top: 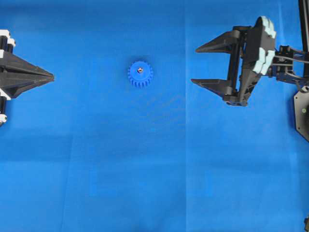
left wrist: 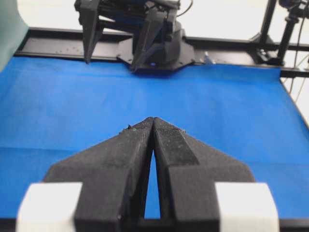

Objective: Insert the shaft placed at a random location into the center hole of the small gear at another random location.

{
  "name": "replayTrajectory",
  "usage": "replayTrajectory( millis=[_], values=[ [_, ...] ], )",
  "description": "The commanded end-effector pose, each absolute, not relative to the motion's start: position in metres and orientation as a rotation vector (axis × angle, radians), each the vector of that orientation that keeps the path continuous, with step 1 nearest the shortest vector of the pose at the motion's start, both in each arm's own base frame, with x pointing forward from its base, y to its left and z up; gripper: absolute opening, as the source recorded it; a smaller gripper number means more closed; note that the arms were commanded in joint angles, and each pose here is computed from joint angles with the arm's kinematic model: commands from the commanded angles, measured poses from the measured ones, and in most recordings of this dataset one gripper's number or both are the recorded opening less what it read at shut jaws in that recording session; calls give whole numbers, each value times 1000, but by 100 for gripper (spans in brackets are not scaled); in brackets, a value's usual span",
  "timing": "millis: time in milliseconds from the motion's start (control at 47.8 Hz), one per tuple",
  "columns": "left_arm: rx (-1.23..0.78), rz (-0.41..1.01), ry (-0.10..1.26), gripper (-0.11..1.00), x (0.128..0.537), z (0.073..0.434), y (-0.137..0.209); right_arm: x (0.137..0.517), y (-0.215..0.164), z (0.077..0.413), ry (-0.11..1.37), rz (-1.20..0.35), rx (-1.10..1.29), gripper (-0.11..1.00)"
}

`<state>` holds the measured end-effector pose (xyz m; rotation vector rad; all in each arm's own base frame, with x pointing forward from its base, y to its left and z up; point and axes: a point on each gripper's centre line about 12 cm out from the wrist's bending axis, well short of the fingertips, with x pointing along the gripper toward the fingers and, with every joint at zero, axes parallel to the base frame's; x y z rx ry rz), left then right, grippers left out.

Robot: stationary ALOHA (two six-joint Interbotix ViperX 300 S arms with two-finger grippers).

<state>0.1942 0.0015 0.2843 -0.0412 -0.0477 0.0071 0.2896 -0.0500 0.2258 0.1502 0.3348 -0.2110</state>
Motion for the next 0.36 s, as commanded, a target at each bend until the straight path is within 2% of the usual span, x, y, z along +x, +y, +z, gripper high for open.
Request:
replayTrajectory(
  millis=[0,335],
  values=[
    [-41,8,-65,0,195,290,2,288,-50,236,296,-210,150,83],
    [-41,8,-71,0,192,289,2,288,-50,236,295,-210,152,83]
  ],
)
